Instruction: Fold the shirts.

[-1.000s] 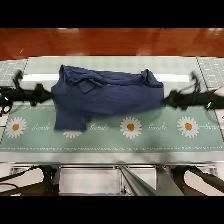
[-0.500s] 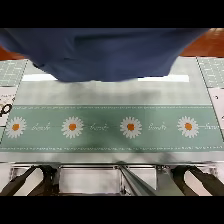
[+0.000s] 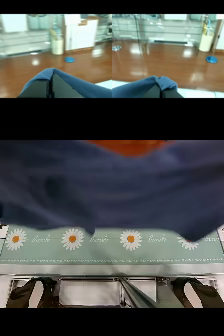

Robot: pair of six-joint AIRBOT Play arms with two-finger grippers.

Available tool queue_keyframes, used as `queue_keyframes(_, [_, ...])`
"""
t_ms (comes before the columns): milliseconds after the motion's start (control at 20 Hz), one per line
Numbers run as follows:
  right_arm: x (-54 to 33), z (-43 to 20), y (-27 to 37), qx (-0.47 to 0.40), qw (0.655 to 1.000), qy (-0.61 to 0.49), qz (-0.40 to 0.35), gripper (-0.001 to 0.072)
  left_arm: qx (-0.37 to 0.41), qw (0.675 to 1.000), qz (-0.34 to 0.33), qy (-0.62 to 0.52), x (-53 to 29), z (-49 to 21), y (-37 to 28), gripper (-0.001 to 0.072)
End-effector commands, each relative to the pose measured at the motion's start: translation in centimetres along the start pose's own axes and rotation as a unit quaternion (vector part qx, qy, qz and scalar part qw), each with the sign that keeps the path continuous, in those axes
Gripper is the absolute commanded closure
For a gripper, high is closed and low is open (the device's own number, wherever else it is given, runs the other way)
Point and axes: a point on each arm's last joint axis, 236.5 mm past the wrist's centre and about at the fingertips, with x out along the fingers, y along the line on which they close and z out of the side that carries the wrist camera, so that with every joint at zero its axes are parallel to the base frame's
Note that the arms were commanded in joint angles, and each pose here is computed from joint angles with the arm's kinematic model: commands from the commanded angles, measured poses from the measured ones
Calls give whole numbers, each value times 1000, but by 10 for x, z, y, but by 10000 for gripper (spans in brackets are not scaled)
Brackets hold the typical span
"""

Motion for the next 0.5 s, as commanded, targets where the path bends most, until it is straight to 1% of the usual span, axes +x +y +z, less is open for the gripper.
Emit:
queue_keyframes(0, [-34, -21, 0, 10, 999, 23, -27, 688, 28, 994, 106, 4, -65, -4, 27, 688])
queue_keyframes(100, [-38, -36, 2, 20, 999, 40, -26, 688, 15, 989, 146, 29, -85, -18, 44, 688])
queue_keyframes(200, [-29, -59, 0, 31, 996, 81, -23, 688, 6, 984, 163, 76, -83, -41, 57, 688])
queue_keyframes(400, [14, -115, -5, 65, 984, 165, -1, 688, -31, 965, 153, 210, -34, -124, 77, 688])
queue_keyframes(450, [31, -130, -5, 73, 981, 178, 11, 688, -48, 957, 137, 251, -14, -153, 78, 688])
